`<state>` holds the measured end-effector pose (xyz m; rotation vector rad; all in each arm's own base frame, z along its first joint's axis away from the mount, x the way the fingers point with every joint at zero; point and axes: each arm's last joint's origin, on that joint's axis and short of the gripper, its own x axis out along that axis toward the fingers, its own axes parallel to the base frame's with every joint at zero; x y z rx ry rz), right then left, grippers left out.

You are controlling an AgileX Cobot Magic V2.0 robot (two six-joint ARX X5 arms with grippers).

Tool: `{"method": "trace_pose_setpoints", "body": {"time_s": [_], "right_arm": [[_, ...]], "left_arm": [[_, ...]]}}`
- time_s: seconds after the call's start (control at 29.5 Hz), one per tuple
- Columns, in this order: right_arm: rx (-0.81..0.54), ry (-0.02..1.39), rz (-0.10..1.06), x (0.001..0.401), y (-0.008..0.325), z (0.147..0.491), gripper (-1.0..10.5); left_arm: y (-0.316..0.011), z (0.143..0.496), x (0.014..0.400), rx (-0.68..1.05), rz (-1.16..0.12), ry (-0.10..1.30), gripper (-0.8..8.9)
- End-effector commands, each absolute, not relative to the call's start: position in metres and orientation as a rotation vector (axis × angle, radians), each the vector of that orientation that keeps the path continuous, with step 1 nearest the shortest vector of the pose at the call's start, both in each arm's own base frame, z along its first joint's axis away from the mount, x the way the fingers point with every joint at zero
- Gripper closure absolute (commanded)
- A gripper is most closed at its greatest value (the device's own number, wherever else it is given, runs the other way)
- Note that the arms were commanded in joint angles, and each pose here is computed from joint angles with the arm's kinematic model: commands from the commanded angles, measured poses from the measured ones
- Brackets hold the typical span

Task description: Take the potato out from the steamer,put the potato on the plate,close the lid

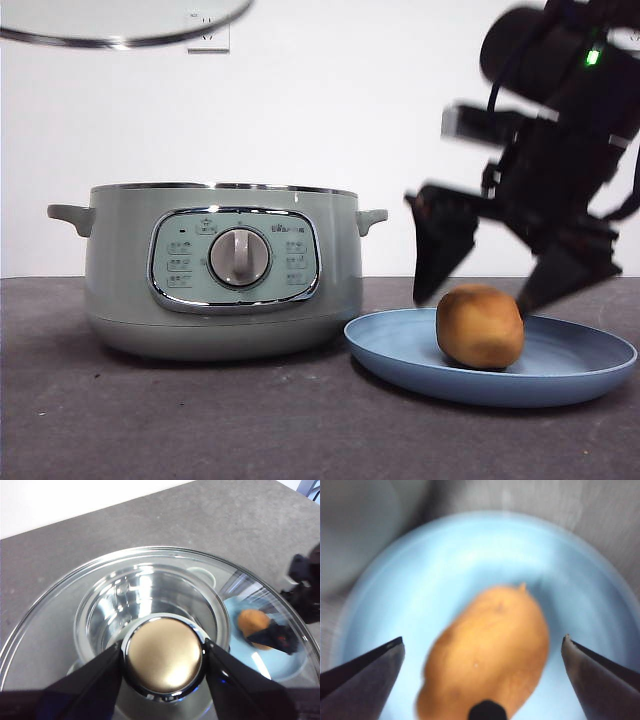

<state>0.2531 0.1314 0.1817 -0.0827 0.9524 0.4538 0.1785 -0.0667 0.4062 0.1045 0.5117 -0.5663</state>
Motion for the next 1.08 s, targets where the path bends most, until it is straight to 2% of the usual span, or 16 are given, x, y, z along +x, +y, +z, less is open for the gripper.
{"method": "trace_pose_setpoints", "body": {"time_s": [0.03,0.58,0.85,1.08], "right_arm": [[-0.064,0.892,0.458,0.247,0.128,0.200,3.8],[0.039,0.444,0.503,0.157,0.082,0.319,3.8],[0.068,0.296,0.470,0.122,0.063,0.349,3.8],[0.071,0.277,0.471,0.118,0.061,0.351,3.8]], "left_arm": [[-0.077,0.407,0.193,0.114,-0.600,0.465,8.22],[-0.121,0.356,0.278,0.181,-0.651,0.499,8.22],[-0.134,0.329,0.307,0.198,-0.658,0.527,8.22],[-0.141,0.304,0.323,0.204,-0.653,0.595,8.22]]}}
